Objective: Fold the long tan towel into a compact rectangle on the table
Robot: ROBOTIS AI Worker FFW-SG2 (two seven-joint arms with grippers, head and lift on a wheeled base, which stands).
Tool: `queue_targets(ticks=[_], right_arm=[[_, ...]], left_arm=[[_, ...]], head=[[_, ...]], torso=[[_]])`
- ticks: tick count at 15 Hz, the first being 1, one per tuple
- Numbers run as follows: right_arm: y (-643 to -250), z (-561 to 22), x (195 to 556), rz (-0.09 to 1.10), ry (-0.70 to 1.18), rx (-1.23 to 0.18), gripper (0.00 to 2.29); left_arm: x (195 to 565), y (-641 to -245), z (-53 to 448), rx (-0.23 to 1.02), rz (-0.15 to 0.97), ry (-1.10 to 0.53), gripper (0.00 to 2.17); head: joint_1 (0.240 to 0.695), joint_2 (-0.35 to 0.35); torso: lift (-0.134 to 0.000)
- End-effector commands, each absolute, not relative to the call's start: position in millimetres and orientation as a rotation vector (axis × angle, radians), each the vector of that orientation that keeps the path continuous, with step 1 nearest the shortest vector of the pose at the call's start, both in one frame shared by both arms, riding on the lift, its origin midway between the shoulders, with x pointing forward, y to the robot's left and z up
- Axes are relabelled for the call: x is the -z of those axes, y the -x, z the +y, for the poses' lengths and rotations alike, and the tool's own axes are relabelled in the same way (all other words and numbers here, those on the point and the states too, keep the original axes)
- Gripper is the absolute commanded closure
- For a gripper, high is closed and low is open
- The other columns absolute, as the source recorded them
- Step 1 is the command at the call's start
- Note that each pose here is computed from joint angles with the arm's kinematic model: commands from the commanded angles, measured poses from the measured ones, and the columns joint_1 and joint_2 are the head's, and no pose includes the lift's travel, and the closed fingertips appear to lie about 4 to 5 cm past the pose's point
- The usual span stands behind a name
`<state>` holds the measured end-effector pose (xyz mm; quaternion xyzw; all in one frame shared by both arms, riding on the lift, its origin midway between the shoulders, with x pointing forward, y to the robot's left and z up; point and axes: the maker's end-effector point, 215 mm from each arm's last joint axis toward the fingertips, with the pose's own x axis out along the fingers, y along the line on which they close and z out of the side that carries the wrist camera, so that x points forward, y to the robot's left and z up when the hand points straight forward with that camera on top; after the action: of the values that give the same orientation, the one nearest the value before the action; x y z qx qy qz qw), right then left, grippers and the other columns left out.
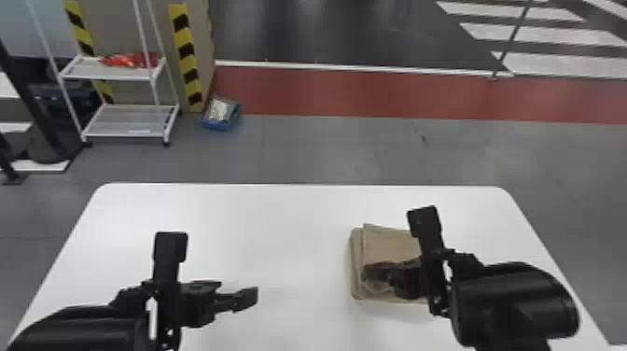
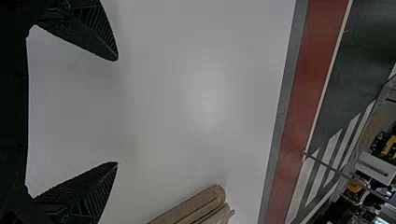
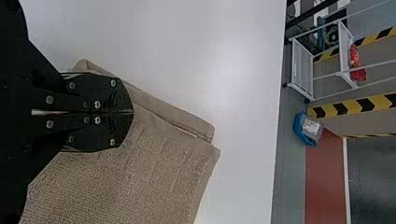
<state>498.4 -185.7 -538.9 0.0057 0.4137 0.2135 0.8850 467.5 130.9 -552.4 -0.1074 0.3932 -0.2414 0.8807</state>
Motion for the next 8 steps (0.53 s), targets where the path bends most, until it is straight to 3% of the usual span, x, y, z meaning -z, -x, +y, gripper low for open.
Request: queue_targets(ticks=[1, 8], right_arm=[[-495.2, -169.4, 543.4, 0.871, -0.001, -0.477, 2.26], [-472.7, -140.9, 545.9, 0.891, -0.036, -0.592, 2.26]], left_arm=[[553.0, -467.0, 132.8, 0.499, 0.82, 0.226, 0.09], [551.9, -467.1, 132.4, 0.504, 0.818, 0.229, 0.1]], head=[[0.695, -0.071], [0.695, -0.025]], torso=[[0.0], [0.0]])
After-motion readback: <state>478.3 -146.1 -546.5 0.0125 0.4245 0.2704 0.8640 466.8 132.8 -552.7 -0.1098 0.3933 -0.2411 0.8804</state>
